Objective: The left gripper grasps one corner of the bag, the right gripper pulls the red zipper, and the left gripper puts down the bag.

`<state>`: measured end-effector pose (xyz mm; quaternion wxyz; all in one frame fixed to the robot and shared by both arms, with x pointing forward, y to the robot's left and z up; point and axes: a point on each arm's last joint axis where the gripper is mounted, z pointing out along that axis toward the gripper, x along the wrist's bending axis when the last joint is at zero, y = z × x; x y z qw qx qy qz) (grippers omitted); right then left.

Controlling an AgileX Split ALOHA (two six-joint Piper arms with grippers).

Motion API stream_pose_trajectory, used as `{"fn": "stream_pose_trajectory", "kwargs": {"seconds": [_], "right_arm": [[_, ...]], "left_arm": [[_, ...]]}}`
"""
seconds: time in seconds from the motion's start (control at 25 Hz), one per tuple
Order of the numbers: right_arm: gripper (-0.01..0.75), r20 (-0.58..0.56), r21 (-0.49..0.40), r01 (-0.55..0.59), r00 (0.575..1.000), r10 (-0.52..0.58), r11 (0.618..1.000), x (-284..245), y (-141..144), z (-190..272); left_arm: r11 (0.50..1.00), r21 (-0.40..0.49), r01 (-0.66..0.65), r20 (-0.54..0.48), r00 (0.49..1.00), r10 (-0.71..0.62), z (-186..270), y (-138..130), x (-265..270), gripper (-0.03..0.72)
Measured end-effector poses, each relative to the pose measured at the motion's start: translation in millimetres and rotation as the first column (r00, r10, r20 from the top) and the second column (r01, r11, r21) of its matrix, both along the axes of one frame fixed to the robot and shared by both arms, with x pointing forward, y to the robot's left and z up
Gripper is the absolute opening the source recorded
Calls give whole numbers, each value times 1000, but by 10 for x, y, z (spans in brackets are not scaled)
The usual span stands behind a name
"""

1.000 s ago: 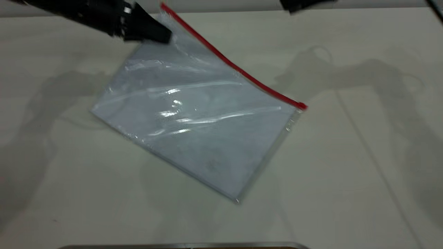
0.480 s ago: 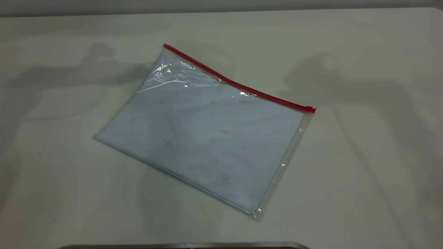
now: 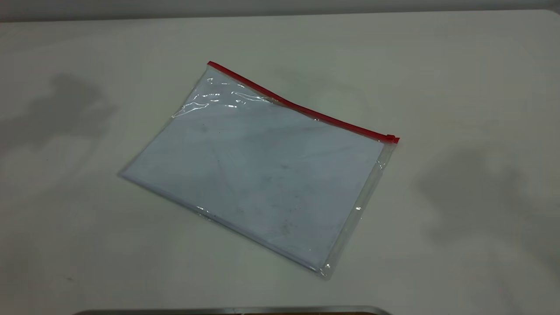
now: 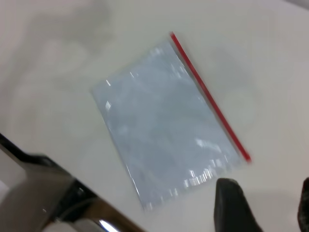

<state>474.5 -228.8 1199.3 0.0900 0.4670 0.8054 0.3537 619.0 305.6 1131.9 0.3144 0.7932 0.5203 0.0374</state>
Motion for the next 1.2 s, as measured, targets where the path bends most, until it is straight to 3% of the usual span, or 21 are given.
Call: {"fn": "stream_pose_trajectory", "kwargs": {"seconds": [0.28, 0.44, 0.64, 0.72, 0.92, 1.08, 1.2], "right_arm": [[372, -126, -108, 145, 979, -159, 983, -756, -230, -562], [372, -228, -219, 235, 931, -284, 947, -1080, -375, -1083], [372, -257, -323, 325, 874, -413, 889, -1410, -528, -1609], [372, -250, -332, 348, 864, -437, 877, -1517, -558, -1745], [372, -96, -252, 414, 888, -449, 874, -1554, -580, -1691], [372, -115, -267, 409, 886, -450, 873, -1598, -587, -1749], [372, -120, -266, 408, 885, -450, 874, -1615, -587, -1761]], "left_arm": [[988, 112, -109, 31, 994, 106, 374, -15, -933, 499], [987, 116, -108, -18, 994, 111, 199, -77, -1453, 497], [988, 114, -101, -147, 982, 118, -291, -150, -2034, 497], [989, 114, -99, -192, 974, 120, -500, -176, -2250, 497], [979, 169, -112, -267, 951, 154, -1007, -183, -2707, 497], [955, 226, -193, -245, 937, 248, -1165, -153, -2976, 497], [927, 259, -271, -153, 936, 316, -1115, -119, -3114, 497]]}}
